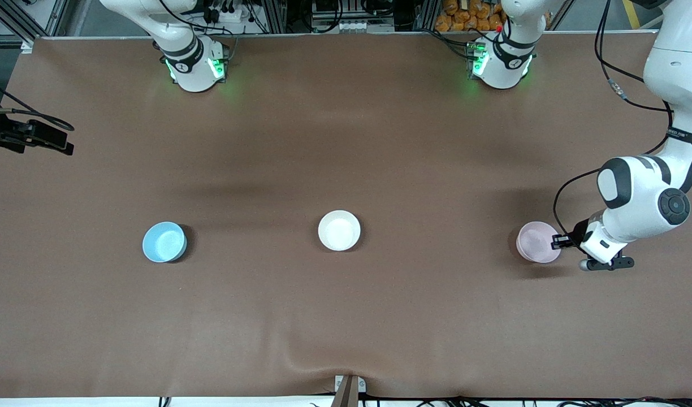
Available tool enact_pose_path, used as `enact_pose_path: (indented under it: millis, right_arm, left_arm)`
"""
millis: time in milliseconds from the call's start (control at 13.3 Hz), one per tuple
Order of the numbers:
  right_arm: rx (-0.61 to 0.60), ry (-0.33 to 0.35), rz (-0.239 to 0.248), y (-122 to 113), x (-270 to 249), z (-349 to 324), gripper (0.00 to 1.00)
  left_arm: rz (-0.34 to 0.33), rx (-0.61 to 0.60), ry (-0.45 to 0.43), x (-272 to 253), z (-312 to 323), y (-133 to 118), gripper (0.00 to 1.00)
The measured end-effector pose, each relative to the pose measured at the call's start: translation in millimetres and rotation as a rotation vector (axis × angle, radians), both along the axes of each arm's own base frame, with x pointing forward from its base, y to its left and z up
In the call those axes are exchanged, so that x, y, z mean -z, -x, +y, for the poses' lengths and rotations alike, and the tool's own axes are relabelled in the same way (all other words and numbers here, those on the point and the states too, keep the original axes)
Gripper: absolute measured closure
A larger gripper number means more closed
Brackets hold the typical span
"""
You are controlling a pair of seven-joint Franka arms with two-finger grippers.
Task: Stack pink and blue bowls on white bowl
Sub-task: 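Close the left gripper on the pink bowl rim and lift it, then carry the pink bowl onto the white bowl while the right gripper reaches the blue bowl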
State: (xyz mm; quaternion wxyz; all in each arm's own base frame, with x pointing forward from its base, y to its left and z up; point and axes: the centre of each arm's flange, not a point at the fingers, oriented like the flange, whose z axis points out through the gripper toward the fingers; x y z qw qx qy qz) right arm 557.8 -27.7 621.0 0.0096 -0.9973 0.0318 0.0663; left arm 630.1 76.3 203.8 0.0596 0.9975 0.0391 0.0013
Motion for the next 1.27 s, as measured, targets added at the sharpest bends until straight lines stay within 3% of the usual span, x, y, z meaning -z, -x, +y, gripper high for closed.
enact_pose_path:
  millis: [450, 750, 1275]
  right_arm:
    - [0.003, 0.000, 0.001, 0.1, 0.1, -1.4, 0.00]
    - [0.005, -0.001, 0.020, 0.2, 8.8, -2.2, 0.00]
    - [0.033, -0.003, 0.071, -6.6, 96.3, -16.5, 0.00]
  left_arm:
    - [-0.005, 0.031, 0.003, -18.7, -12.9, -6.0, 0.97]
    - [0.035, 0.057, 0.026, -70.5, -87.3, -5.7, 0.97]
    - [0.077, -0.179, 0.094, -122.2, -249.4, 16.1, 0.97]
